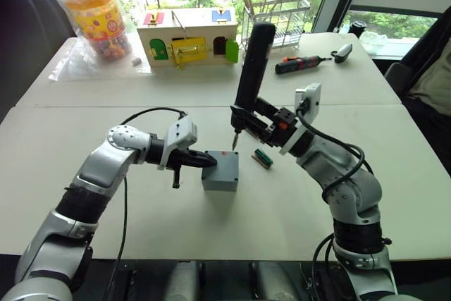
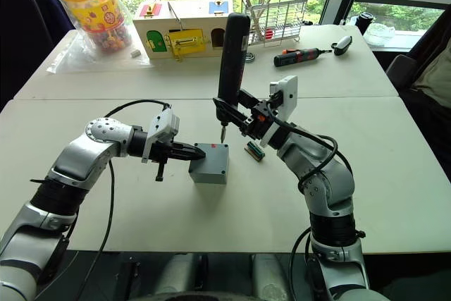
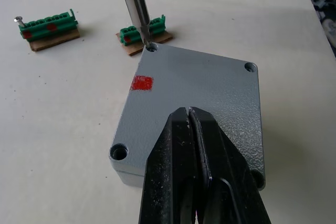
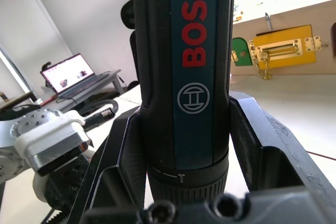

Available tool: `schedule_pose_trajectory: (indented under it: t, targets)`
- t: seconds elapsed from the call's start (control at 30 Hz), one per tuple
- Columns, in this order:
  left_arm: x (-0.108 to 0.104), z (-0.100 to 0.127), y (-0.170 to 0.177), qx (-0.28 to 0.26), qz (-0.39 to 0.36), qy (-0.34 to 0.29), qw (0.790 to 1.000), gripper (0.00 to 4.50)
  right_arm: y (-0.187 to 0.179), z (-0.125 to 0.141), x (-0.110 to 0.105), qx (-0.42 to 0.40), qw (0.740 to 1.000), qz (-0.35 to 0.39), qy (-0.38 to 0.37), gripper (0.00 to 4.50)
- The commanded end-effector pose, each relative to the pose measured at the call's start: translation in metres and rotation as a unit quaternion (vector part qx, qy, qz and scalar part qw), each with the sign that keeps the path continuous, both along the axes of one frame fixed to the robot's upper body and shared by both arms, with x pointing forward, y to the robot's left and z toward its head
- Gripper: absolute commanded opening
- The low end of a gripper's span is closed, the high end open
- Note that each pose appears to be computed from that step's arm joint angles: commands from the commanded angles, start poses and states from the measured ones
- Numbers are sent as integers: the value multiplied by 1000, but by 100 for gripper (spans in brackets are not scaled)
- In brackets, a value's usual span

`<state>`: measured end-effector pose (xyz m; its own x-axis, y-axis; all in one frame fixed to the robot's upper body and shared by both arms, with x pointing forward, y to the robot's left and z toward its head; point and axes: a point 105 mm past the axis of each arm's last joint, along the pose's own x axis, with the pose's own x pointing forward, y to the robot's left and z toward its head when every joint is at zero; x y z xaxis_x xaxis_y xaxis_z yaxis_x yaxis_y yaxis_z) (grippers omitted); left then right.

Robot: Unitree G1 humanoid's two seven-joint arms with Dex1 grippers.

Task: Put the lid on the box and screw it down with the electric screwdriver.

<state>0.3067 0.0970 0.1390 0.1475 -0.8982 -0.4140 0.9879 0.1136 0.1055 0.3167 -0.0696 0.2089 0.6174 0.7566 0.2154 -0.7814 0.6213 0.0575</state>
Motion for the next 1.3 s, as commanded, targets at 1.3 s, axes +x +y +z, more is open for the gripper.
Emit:
schedule_pose_trajectory:
  t: [1.3]
  targets:
    - [-8, -19, -2, 18, 4, 14, 1000, 0, -10, -78, 5, -96, 994, -49, 27, 183]
